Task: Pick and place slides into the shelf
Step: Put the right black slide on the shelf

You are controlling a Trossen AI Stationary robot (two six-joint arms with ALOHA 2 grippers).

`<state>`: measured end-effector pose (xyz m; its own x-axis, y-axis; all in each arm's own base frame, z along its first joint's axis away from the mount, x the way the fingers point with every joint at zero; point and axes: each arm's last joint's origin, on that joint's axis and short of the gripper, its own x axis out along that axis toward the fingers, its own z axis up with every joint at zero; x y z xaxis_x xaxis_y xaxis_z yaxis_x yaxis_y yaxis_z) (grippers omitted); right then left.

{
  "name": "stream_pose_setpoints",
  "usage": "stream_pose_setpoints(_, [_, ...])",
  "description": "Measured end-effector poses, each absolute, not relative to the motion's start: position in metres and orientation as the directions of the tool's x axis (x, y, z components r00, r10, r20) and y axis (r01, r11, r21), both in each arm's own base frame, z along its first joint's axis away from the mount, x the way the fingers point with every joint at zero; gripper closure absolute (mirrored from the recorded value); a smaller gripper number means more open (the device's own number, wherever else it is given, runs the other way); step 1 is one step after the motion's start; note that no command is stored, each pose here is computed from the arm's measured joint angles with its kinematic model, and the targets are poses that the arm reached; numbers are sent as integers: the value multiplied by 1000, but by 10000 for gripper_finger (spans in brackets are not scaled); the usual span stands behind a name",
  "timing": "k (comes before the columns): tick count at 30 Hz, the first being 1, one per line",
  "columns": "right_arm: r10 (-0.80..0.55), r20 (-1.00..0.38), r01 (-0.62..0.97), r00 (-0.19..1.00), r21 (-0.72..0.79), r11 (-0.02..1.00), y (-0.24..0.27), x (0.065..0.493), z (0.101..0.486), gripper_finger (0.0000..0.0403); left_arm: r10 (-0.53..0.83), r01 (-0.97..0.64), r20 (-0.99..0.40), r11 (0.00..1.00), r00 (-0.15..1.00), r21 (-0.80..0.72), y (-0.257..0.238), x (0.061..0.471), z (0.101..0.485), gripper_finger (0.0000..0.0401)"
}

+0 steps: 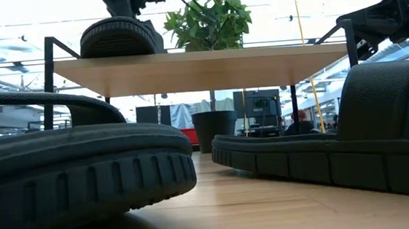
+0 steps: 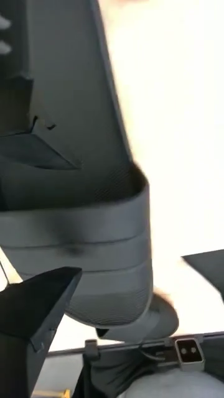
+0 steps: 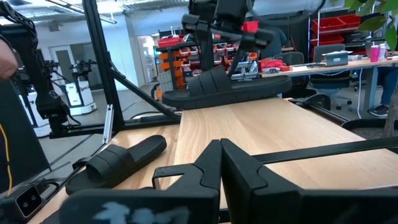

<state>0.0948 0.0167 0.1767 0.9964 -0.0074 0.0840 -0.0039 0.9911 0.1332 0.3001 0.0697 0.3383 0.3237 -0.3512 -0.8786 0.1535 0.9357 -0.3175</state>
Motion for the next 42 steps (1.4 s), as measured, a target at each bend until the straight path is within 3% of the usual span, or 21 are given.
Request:
stream_pose_setpoints(9, [-7, 84, -5, 996, 133, 991, 17, 95, 177, 403, -186, 123, -931, 980, 313, -154, 72, 293, 364, 144])
stream_pose_setpoints(13, [-7, 84, -5, 996, 133, 991, 17, 95, 177, 403, -134, 159, -935, 984, 328, -85, 61, 277, 382, 180])
stream_pose_setpoints(18, [-1, 83, -9, 997, 131, 991, 17, 95, 177, 403, -74, 225, -843, 973, 533, 57, 43, 236, 414, 280])
stream_pose_setpoints(22, [18, 83, -28, 996, 119, 993, 17, 95, 177, 403, -23, 169, -623, 970, 782, 175, 35, 196, 434, 374])
stream_pose_setpoints(25, [19, 83, -28, 996, 109, 994, 17, 95, 177, 403, -9, 94, -440, 981, 898, 171, 33, 176, 436, 391])
stream_pose_setpoints(36, [20, 80, -25, 997, 67, 997, 17, 95, 176, 403, 124, -120, -124, 992, 985, 39, 31, 149, 354, 400])
stream_pose_setpoints(42, [20, 80, -25, 997, 59, 998, 17, 95, 176, 403, -55, 60, -87, 996, 995, 63, 26, 152, 289, 401])
